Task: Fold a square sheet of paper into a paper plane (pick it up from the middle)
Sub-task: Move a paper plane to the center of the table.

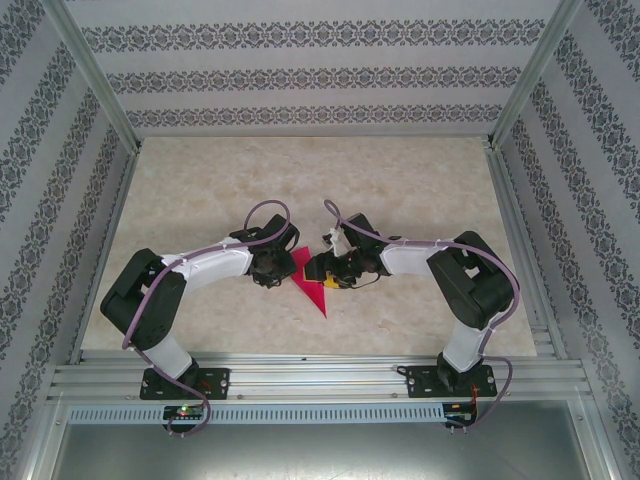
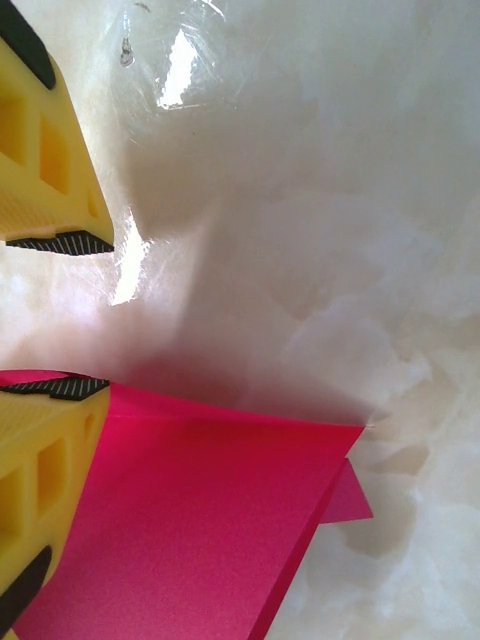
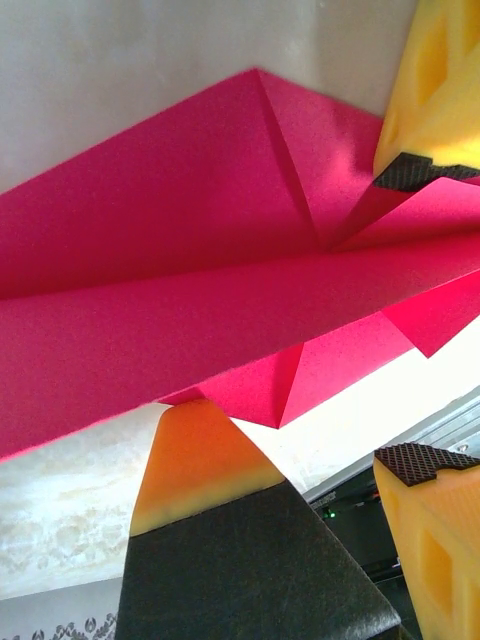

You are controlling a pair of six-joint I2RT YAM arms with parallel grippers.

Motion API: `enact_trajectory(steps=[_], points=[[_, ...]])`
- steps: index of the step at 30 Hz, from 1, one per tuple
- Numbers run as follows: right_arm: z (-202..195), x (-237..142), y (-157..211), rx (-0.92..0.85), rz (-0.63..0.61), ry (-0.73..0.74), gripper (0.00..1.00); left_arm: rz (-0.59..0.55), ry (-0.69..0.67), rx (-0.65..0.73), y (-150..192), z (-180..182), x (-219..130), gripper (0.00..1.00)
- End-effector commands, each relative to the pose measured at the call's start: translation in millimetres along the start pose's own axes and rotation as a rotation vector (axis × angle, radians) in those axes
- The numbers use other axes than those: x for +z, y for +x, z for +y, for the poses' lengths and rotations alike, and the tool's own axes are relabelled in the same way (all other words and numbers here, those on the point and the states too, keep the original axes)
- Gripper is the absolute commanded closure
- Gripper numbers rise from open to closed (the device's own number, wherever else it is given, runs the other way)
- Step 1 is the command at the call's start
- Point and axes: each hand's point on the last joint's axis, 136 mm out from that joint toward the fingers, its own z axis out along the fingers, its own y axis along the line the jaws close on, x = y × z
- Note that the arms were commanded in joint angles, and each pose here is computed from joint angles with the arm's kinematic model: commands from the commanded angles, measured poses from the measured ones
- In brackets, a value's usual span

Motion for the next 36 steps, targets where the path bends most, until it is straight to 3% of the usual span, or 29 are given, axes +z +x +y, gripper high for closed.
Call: enact_trajectory(steps=[1, 8, 18, 36], points=[[2.0, -4.4, -0.1, -0.036, -0.015, 0.021, 0.30, -0.010, -0.003, -0.011, -4.8, 0.2, -6.3, 0.60], [10.2, -2.9, 12.0, -0.066, 0.017, -0.013, 0.33, -0.010, 0.000, -0.011, -5.2, -1.1, -6.7, 0.60], [-1.9, 1.0, 24.8, -0.142, 0.045, 0.118, 0.35, -0.006, 0.009, -0.014, -4.7, -3.0, -5.5, 0.60], [-7.8, 8.9, 19.0, -0.181, 0.049, 0.211, 0.62, 0.001, 0.015, -0.012, -3.1, -3.3, -5.3, 0.61]])
